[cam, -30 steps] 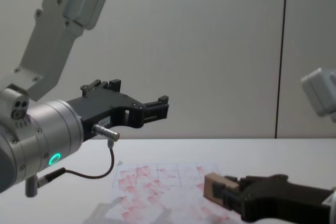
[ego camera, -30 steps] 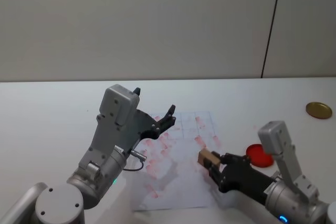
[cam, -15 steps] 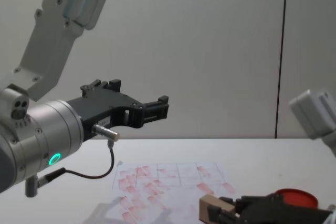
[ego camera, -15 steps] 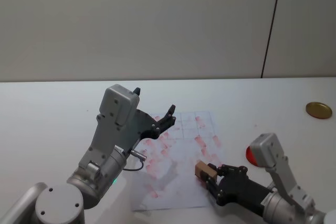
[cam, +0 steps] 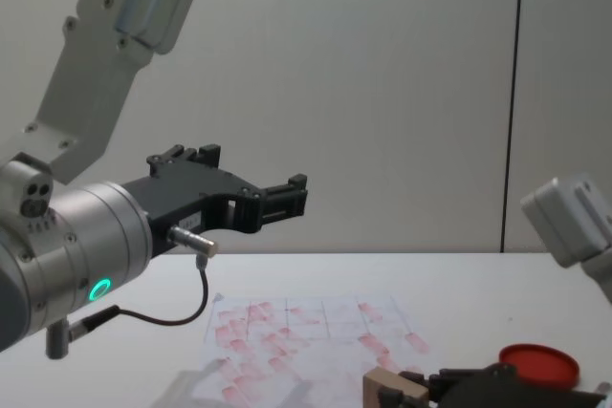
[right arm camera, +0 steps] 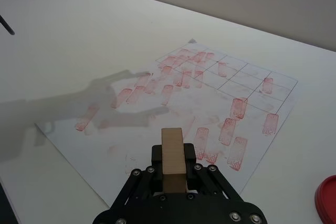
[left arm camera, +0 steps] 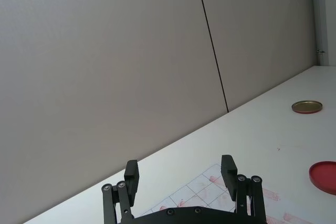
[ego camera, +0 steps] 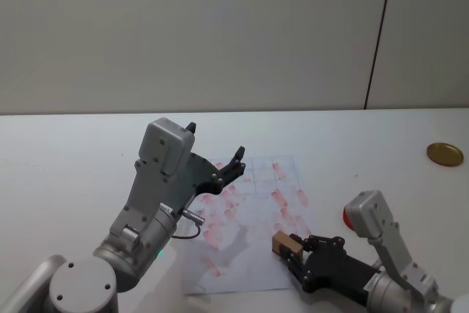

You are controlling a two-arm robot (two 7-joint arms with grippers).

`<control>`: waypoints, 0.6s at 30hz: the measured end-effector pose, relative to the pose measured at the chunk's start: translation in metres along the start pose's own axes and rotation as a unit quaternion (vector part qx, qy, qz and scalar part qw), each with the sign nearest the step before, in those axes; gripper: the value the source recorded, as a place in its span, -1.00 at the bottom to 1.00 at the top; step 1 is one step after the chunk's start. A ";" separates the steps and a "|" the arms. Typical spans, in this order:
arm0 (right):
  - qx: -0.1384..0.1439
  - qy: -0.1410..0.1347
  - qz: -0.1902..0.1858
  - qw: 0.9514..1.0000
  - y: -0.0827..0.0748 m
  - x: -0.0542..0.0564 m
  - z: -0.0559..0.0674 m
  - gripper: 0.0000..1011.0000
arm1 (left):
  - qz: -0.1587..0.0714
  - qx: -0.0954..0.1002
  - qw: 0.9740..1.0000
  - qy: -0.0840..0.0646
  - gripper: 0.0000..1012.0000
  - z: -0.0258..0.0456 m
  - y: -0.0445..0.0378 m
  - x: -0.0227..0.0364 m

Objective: Use the one hand to pick up the stamp and affix it onto the A4 paper.

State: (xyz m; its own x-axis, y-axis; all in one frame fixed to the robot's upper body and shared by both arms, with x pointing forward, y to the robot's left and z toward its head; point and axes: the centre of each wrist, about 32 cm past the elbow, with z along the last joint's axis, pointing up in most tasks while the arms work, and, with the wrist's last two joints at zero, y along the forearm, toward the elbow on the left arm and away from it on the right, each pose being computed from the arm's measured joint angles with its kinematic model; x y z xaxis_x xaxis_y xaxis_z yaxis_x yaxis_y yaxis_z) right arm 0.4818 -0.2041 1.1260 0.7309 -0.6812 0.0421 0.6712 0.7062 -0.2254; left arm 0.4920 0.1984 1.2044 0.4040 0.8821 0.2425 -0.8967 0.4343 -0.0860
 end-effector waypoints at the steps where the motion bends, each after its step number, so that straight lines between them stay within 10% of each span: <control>1: -0.001 0.000 0.000 1.000 0.000 0.000 0.000 -0.57 | 0.000 0.000 1.000 0.000 0.96 0.0000 0.0000 0.0000; 18: -0.009 0.006 0.008 1.000 0.003 0.003 0.006 -0.57 | 0.000 0.000 1.000 0.000 0.96 0.0000 0.0000 0.0000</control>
State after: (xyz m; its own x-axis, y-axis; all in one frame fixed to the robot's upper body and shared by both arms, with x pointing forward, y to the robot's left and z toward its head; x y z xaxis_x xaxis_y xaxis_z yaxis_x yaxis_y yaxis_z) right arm 0.4870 -0.2033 1.1314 0.7401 -0.6719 0.0263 0.6566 0.7137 -0.2438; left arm 0.4920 0.1984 1.2044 0.4039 0.8820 0.2425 -0.8967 0.4343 -0.0860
